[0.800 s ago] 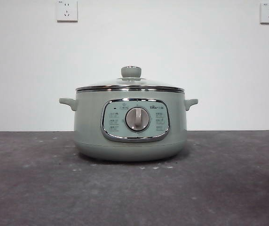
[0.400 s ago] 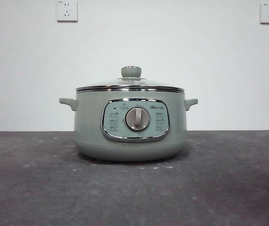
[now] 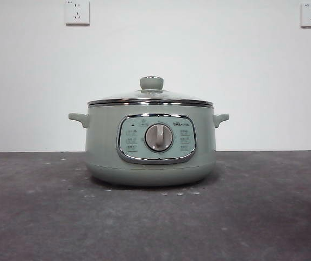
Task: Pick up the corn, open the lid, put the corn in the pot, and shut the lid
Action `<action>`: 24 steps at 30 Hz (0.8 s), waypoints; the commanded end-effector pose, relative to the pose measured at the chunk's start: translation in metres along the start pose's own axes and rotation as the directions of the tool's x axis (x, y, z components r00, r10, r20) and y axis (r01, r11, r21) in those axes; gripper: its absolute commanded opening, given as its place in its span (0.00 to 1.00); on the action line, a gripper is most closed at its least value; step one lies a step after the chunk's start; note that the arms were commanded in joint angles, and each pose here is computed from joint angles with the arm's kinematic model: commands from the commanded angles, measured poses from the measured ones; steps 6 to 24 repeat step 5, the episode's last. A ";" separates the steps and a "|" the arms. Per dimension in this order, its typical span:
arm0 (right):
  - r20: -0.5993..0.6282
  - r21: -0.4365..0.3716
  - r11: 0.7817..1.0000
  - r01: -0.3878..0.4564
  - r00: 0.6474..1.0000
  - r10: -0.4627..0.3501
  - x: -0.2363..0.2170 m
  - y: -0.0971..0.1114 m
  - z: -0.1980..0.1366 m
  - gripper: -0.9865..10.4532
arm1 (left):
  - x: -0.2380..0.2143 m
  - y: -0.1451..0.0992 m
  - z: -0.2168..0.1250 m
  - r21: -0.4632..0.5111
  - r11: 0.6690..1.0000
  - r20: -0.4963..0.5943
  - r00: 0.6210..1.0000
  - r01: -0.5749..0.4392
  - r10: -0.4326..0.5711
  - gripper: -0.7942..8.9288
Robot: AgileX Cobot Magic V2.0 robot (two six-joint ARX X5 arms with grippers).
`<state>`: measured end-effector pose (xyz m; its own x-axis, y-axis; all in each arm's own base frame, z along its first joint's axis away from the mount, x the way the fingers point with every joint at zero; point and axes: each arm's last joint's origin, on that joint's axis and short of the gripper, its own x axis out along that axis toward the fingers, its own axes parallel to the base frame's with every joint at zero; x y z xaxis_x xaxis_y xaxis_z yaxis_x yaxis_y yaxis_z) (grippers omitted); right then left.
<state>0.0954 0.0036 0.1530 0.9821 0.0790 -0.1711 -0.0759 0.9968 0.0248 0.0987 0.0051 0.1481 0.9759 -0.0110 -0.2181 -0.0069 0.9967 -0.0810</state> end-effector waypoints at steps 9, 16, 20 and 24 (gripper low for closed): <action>-0.002 0.011 1.000 0.001 1.000 -0.001 0.001 0.000 -0.003 0.09 | 0.001 0.001 -0.003 -0.005 1.000 -0.007 1.000 -0.003 0.003 0.08; -0.002 0.011 1.000 0.001 1.000 -0.001 0.001 0.000 -0.003 0.09 | 0.001 0.001 -0.003 -0.005 1.000 -0.007 1.000 -0.003 0.003 0.08; -0.002 0.011 1.000 0.001 1.000 -0.001 0.001 0.000 -0.003 0.09 | 0.001 0.001 -0.003 -0.005 1.000 -0.007 1.000 -0.003 0.003 0.08; -0.002 0.011 1.000 0.001 1.000 -0.001 0.001 0.000 -0.003 0.09 | 0.001 0.001 -0.003 -0.005 1.000 -0.007 1.000 -0.003 0.003 0.08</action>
